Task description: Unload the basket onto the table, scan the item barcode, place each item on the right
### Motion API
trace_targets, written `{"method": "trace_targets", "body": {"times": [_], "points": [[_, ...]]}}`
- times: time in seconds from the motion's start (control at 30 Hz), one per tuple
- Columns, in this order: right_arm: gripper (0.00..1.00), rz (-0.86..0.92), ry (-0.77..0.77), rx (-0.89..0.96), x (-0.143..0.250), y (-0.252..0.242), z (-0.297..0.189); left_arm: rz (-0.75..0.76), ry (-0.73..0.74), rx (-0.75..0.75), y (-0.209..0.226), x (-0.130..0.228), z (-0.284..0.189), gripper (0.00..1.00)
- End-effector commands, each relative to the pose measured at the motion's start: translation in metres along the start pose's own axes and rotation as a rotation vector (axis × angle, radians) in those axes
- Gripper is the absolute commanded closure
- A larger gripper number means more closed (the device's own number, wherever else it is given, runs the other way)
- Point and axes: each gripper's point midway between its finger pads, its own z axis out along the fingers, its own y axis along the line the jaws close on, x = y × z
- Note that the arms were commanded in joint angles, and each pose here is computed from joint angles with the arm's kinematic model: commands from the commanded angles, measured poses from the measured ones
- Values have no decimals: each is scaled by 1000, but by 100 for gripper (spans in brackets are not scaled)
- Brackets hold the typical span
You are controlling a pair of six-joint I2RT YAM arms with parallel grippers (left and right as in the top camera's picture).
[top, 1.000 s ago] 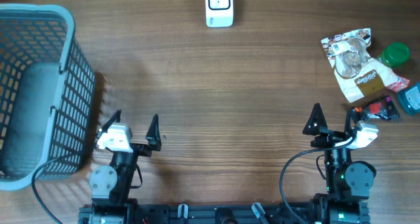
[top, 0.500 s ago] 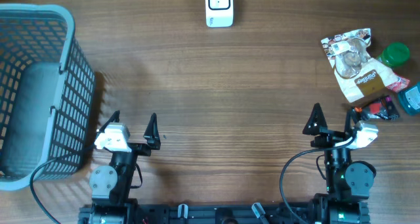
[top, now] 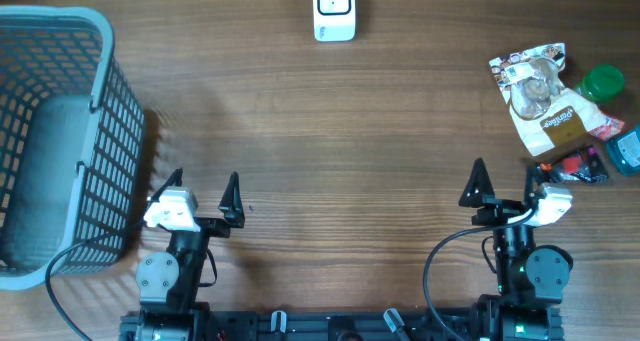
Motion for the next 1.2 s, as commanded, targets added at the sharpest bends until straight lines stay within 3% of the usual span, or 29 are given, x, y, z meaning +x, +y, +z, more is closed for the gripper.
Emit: {"method": "trace_targets", "body": {"times": [0.0,1.17], "points": [[0,-88,-7,-58,-1,11,-1,-12,1,-5,1,2,0,0],[0,-69,-5,-84,-1,15,-1,-12,2,-5,1,2,0,0]]}}
